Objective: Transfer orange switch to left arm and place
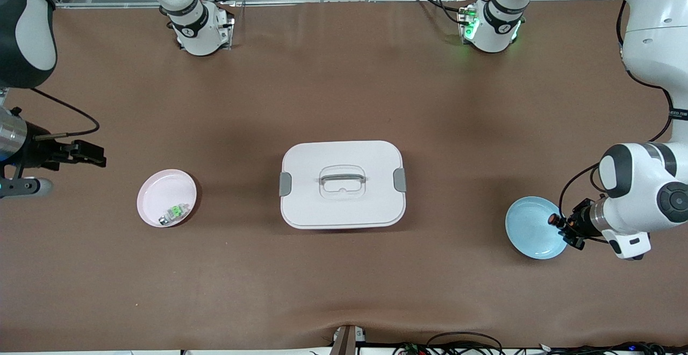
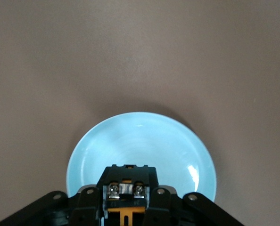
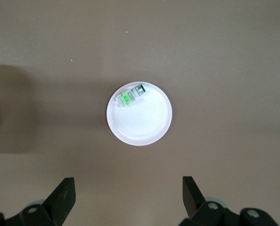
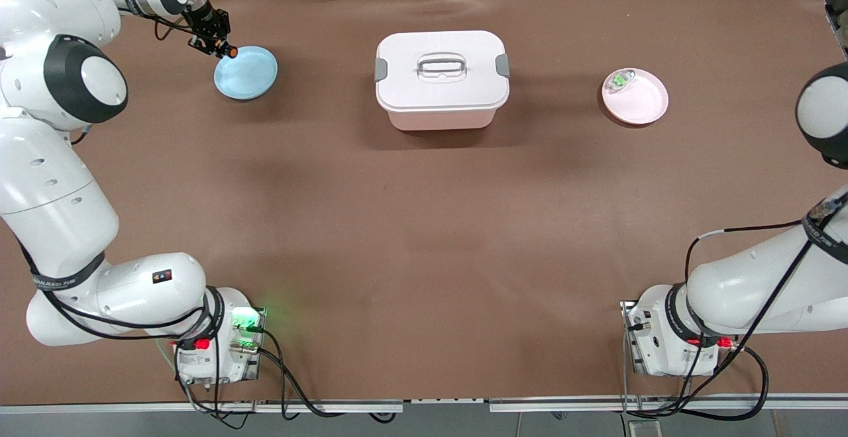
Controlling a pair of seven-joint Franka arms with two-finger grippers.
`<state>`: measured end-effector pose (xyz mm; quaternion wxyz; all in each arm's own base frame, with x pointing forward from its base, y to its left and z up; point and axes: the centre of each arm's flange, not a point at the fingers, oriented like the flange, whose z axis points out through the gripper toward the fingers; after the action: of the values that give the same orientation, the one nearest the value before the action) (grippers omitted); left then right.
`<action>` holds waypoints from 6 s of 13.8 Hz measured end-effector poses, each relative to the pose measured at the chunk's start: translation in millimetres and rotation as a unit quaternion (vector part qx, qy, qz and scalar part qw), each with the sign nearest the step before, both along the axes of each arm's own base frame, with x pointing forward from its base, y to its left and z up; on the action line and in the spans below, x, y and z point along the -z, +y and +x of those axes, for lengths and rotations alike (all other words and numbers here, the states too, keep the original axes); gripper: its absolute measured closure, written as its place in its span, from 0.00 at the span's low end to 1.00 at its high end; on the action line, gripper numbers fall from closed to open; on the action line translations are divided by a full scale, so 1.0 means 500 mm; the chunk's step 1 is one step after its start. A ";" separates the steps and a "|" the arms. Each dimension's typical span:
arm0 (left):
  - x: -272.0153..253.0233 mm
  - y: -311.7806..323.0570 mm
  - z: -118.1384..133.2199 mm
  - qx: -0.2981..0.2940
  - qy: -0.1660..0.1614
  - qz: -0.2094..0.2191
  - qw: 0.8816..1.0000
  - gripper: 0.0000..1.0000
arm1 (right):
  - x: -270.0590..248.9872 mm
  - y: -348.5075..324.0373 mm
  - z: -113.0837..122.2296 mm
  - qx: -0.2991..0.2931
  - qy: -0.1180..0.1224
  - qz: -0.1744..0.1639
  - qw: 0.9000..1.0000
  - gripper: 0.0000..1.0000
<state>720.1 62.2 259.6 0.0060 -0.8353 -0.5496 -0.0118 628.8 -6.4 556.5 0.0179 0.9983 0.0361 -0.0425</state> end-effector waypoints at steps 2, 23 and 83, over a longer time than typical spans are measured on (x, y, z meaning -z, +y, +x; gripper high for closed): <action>0.018 -0.004 0.004 -0.050 -0.007 -0.002 0.999 0.67 | -0.003 -0.012 -0.021 0.007 -0.001 0.006 1.000 0.00; 0.131 -0.030 -0.004 -0.095 0.023 -0.003 0.995 0.12 | -0.149 -0.085 -0.071 0.103 -0.026 0.022 0.994 0.00; -0.784 -0.174 -0.330 0.474 -0.018 0.012 0.880 0.00 | -0.176 -0.052 -0.166 0.096 -0.039 0.022 0.994 0.00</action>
<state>555.0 -24.8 651.5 -0.0007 -0.9955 -0.0880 -0.0349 545.6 -32.2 644.4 -0.0069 0.9982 -0.0596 -0.0044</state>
